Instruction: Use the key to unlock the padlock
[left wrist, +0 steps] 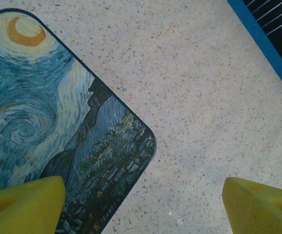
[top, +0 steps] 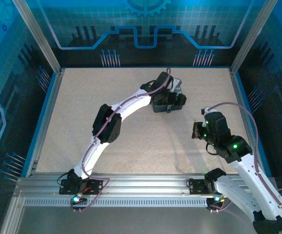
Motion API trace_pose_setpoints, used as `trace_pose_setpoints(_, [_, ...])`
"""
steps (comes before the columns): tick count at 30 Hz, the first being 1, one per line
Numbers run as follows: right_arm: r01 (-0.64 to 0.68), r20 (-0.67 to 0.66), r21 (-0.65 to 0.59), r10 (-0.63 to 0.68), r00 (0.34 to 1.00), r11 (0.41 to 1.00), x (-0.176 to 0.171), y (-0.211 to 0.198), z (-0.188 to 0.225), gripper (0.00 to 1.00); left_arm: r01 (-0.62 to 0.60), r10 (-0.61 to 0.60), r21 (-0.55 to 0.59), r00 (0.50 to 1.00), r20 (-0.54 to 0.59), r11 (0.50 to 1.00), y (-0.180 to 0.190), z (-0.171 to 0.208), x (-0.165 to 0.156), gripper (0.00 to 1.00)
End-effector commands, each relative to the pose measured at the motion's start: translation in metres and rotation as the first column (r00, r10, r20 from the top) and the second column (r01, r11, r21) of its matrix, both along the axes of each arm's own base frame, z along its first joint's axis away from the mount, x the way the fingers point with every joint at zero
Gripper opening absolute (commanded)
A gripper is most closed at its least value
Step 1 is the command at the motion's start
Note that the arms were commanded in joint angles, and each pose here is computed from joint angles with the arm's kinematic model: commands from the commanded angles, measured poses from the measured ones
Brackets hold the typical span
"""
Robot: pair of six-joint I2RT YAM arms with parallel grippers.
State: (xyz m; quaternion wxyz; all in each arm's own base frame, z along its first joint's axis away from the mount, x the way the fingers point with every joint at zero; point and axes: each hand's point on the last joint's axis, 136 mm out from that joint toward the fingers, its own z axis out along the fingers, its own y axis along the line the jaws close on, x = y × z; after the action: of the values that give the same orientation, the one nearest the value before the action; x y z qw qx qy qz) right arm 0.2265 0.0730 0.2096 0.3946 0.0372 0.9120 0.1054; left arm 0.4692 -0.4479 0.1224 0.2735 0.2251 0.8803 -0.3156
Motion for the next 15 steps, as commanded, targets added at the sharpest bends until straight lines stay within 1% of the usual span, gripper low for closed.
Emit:
trace_pose_setpoints(1, [0.024, -0.016, 0.008, -0.024, 1.0, 1.0, -0.002, -0.004, -0.005, 0.0, 0.036, -0.037, 0.045, 0.999, 0.022, 0.998, -0.007, 0.002, -0.008, 0.85])
trace_pose_setpoints(9, [0.019, -0.013, 0.015, -0.019, 1.0, 1.0, -0.002, -0.003, -0.002, 0.0, 0.069, -0.067, 0.113, 0.997, -0.027, 0.991, -0.002, -0.027, -0.019, 0.85])
trace_pose_setpoints(15, [0.021, -0.008, 0.018, -0.021, 1.0, 1.0, -0.002, -0.003, 0.002, 0.0, 0.08, -0.074, 0.166, 0.996, -0.041, 0.983, 0.005, -0.04, -0.022, 0.85])
